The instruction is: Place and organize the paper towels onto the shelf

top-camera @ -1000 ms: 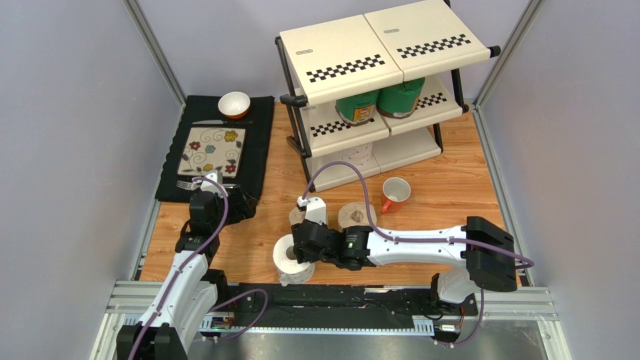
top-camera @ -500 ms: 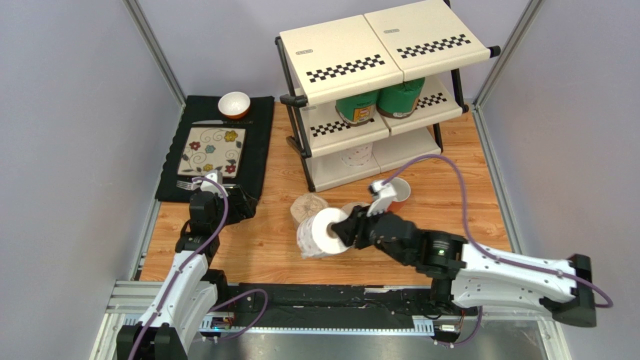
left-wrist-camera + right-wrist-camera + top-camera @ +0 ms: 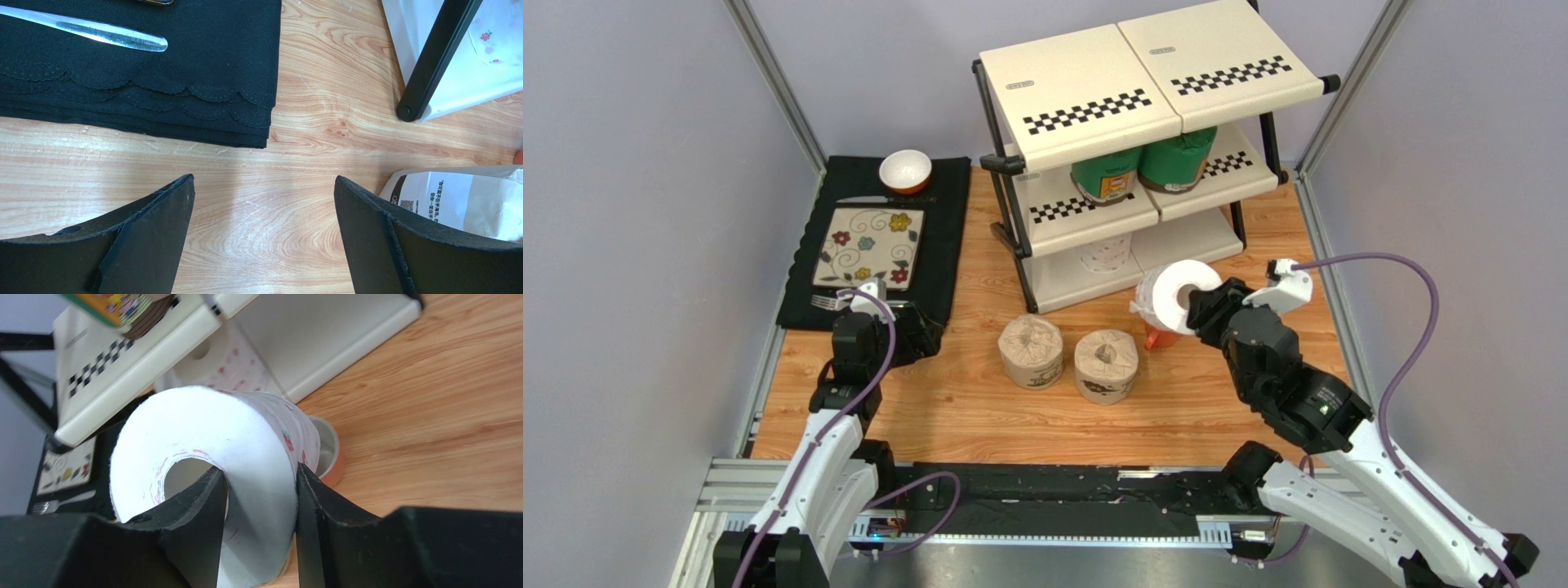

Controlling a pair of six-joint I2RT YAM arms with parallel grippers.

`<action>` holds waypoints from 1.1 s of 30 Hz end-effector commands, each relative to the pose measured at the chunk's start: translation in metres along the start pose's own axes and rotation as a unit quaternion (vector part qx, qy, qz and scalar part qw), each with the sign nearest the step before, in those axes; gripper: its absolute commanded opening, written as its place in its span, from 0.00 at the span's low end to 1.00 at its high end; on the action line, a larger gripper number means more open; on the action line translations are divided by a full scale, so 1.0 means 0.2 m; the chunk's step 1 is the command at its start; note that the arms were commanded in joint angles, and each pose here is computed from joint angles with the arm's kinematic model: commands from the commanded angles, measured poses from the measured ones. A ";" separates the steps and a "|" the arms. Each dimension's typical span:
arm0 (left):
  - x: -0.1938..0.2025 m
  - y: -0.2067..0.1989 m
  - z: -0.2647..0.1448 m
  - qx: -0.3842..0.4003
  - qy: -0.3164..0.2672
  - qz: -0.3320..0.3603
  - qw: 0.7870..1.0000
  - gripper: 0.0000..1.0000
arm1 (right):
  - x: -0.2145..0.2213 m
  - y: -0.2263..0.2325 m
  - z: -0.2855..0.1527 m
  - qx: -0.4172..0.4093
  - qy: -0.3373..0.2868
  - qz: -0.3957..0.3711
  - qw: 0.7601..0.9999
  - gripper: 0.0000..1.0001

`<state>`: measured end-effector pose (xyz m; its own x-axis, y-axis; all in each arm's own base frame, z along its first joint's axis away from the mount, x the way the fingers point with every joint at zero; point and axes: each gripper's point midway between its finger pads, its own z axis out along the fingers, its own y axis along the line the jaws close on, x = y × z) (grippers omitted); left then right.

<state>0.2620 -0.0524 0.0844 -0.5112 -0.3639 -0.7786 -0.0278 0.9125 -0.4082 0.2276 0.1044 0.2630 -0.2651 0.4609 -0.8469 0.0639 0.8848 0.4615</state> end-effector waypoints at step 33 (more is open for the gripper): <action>-0.03 -0.04 0.01 0.019 -0.012 -0.008 1.000 0.92 | -0.45 -0.54 0.62 0.157 -0.155 0.152 0.963 0.34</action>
<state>0.2619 -0.0552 0.0841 -0.5179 -0.3664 -0.7730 -0.0181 0.9081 -0.4184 0.3353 -0.0325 0.2150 -0.0147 0.6246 -0.7808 0.5285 0.6677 0.5242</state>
